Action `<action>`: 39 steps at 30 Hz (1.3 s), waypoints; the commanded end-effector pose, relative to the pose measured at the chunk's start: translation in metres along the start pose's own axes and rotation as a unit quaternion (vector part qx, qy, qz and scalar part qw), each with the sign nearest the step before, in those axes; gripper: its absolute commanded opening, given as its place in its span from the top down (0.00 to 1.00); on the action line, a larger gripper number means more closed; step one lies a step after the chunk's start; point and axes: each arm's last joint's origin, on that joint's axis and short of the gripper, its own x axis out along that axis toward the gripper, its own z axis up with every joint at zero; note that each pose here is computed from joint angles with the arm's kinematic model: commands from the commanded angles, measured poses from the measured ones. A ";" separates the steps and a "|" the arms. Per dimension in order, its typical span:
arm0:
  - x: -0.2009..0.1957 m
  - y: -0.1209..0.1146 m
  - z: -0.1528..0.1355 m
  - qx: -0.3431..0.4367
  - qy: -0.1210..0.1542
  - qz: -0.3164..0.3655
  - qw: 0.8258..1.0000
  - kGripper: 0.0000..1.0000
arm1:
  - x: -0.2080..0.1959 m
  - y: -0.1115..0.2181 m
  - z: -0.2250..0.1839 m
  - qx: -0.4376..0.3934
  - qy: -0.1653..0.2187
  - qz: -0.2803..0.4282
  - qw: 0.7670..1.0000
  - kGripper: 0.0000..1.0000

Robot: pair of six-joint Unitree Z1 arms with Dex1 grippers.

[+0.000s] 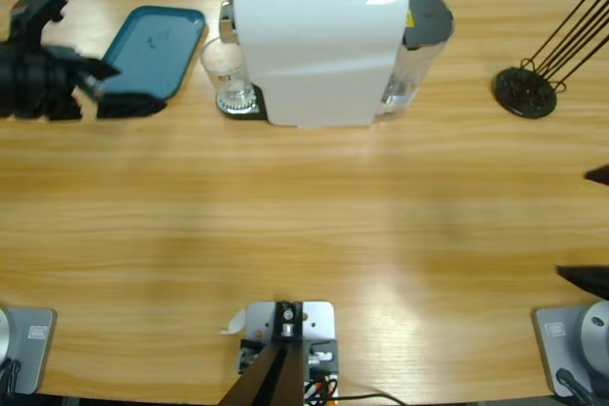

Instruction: Pour coffee

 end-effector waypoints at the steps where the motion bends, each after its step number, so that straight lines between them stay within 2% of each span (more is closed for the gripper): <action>1: -0.024 -0.007 -0.042 -0.011 -0.041 -0.008 0.999 0.00 | 0.042 -0.032 0.077 0.022 0.040 -0.031 0.998 0.71; 3: -0.024 -0.007 -0.043 -0.011 -0.044 -0.008 0.999 0.00 | 0.054 -0.046 0.103 0.037 0.041 -0.045 0.997 0.96; 4: -0.023 -0.007 -0.043 -0.012 -0.044 -0.007 0.999 0.00 | 0.061 -0.054 0.118 0.045 0.043 -0.054 0.997 1.00; 13: -0.013 -0.006 -0.048 -0.013 -0.029 -0.005 0.999 0.00 | 0.108 -0.093 0.187 0.052 0.058 -0.096 0.992 1.00; 25: -0.006 -0.005 -0.046 -0.011 -0.031 -0.001 0.999 0.00 | 0.144 -0.130 0.238 0.054 0.077 -0.117 0.989 1.00; 30: -0.005 -0.005 -0.045 -0.010 -0.032 0.000 0.999 0.00 | 0.157 -0.128 0.250 0.043 0.090 -0.112 0.989 1.00; 39: -0.004 -0.005 -0.045 -0.009 -0.033 0.000 0.999 0.00 | 0.169 -0.111 0.247 0.024 0.118 -0.105 0.987 1.00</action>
